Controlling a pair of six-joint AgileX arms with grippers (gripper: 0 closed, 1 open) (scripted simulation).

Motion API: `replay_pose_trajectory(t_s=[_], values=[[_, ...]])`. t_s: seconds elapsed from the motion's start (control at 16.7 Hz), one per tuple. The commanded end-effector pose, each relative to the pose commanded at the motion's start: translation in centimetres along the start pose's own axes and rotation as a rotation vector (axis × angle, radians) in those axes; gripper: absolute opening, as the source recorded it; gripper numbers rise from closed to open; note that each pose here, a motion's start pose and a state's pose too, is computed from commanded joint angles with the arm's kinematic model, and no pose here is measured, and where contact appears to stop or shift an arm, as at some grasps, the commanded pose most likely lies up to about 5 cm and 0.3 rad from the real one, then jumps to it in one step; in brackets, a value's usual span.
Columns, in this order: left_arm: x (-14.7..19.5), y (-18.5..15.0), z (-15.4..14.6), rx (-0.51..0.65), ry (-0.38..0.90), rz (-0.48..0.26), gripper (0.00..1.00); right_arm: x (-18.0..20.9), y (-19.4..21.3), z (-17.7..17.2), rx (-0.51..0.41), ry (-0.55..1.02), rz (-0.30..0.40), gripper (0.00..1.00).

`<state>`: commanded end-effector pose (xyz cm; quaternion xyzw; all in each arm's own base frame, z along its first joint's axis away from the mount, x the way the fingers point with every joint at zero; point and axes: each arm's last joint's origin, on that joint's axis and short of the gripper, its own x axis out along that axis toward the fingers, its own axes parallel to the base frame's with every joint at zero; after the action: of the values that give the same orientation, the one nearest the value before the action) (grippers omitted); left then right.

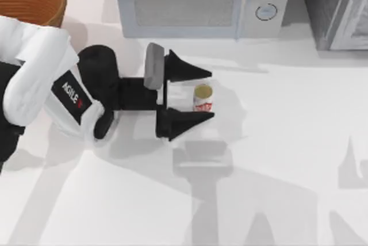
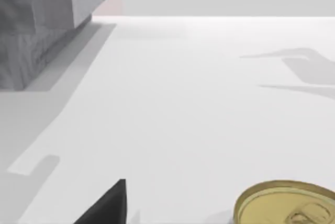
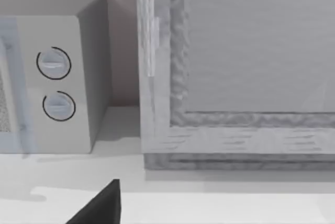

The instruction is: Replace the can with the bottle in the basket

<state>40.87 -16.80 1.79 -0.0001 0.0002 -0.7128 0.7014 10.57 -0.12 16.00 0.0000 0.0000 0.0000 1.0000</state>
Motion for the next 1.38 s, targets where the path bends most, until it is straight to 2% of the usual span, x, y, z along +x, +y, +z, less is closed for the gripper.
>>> replay_pose_trajectory(t_s=[0.12,0.24,0.36,0.54,0.72,0.84,0.96,1.14,1.26,1.38], values=[[-0.7,0.2,0.7,-0.018,0.004,0.040,1.00,0.0,0.0,0.0,0.000,0.000,0.000,1.00],[-2.1,0.5,2.5,-0.046,0.012,0.123,1.00,0.0,0.0,0.0,0.000,0.000,0.000,1.00],[-4.0,0.6,5.4,-0.070,0.019,0.235,1.00,0.0,0.0,0.0,0.000,0.000,0.000,1.00],[-7.3,-0.5,11.6,-0.081,0.022,0.433,1.00,0.0,0.0,0.0,0.000,0.000,0.000,1.00],[-10.6,-4.4,19.0,-0.053,0.012,0.653,1.00,0.0,0.0,0.0,0.000,0.000,0.000,1.00],[-12.5,-8.9,23.2,-0.021,-0.002,0.804,1.00,0.0,0.0,0.0,0.000,0.000,0.000,1.00],[-13.8,-14.2,25.9,0.013,-0.020,0.951,1.00,0.0,0.0,0.0,0.000,0.000,0.000,1.00],[-15.1,-21.9,26.2,0.049,-0.045,1.158,1.00,0.0,0.0,0.0,0.000,0.000,0.000,1.00],[-15.5,-25.7,24.4,0.055,-0.052,1.281,1.00,0.0,0.0,0.0,0.000,0.000,0.000,1.00],[-15.8,-28.2,21.7,0.046,-0.047,1.387,1.00,0.0,0.0,0.0,0.000,0.000,0.000,1.00]])
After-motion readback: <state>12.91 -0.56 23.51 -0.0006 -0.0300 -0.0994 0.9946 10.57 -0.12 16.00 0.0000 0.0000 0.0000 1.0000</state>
